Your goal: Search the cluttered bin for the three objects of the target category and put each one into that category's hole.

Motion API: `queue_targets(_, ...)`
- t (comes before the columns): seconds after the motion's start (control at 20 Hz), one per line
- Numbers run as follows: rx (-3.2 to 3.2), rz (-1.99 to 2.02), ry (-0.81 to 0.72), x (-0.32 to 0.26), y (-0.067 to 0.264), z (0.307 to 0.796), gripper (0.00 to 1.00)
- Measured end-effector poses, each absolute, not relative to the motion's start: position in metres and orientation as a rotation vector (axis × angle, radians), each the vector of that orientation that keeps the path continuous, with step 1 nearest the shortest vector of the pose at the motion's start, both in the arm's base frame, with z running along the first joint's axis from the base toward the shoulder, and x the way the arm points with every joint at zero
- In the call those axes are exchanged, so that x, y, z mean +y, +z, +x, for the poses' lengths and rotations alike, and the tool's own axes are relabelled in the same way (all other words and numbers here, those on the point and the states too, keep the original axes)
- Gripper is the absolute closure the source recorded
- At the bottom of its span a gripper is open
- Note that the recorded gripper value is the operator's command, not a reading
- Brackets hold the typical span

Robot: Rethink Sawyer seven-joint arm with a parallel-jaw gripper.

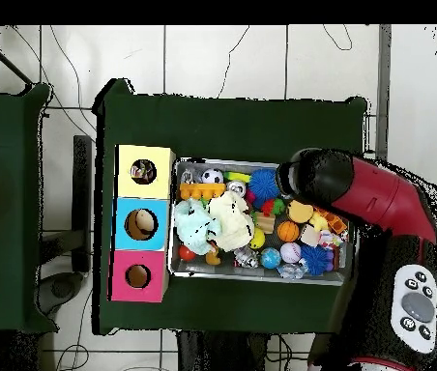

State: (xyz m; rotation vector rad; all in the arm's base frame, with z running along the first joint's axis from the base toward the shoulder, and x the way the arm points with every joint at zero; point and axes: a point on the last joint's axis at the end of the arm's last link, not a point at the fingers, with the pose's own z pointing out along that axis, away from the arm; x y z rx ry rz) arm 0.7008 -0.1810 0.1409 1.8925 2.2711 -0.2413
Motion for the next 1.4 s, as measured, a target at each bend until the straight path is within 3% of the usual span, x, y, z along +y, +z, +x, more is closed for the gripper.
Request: queue_targets(1.4, 2.199, 1.926, -0.222, -0.221, 0.105, 0.682, 0.00)
